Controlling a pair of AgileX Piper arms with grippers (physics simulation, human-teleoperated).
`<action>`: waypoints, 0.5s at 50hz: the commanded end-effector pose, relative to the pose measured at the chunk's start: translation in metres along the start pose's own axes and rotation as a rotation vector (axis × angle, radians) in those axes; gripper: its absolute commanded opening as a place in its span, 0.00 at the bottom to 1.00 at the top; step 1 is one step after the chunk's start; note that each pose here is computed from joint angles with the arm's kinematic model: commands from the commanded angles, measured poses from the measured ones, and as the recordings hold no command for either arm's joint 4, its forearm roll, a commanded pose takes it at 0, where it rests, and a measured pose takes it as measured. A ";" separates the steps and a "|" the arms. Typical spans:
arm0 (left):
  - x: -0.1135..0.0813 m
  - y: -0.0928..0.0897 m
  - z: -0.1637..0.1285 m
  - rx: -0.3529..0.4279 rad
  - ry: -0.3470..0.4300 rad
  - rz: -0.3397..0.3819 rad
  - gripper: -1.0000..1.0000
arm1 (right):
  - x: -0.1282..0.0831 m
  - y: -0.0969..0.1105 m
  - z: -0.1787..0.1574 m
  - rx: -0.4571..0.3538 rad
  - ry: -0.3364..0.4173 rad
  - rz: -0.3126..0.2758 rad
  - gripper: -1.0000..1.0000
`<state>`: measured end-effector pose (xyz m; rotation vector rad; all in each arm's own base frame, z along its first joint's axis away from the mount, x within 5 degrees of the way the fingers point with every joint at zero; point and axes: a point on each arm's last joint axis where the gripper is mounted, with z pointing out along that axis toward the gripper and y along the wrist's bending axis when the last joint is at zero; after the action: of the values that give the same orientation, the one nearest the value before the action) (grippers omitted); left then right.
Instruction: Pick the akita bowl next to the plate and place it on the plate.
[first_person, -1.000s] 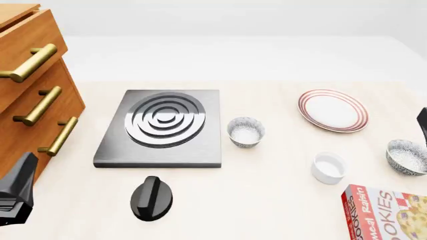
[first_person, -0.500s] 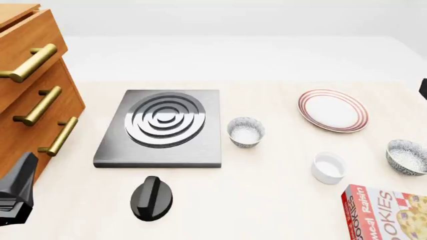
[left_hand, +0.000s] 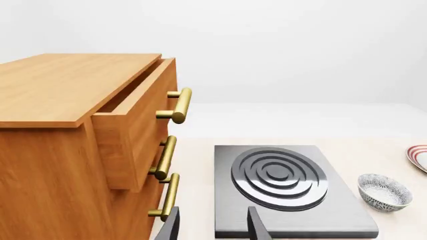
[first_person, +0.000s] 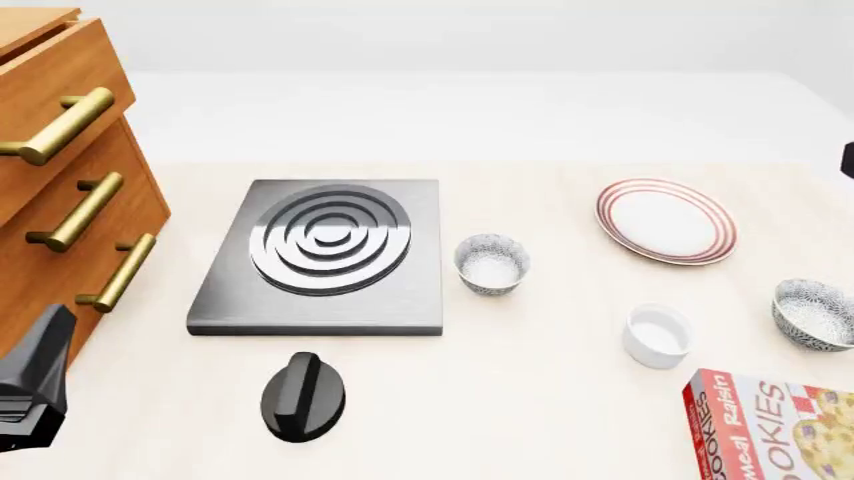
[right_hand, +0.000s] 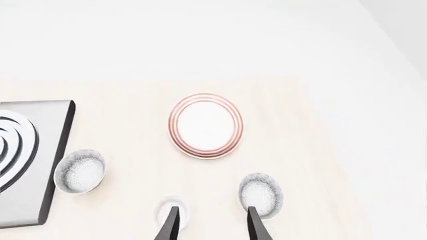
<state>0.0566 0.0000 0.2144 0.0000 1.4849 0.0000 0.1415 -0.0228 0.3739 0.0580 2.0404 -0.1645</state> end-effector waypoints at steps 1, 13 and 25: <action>0.000 0.000 0.000 0.000 0.000 0.000 1.00 | -0.011 -0.003 0.019 0.005 0.050 0.004 1.00; 0.000 0.000 0.000 0.000 0.000 0.000 1.00 | -0.020 -0.007 0.055 0.012 0.091 0.000 1.00; 0.000 0.000 0.000 0.000 0.000 0.000 1.00 | -0.010 -0.013 0.090 0.030 0.121 0.004 1.00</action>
<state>0.0566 0.0000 0.2144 0.0000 1.4849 0.0000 0.2036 -0.0395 0.3599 0.0827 2.1311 -0.1806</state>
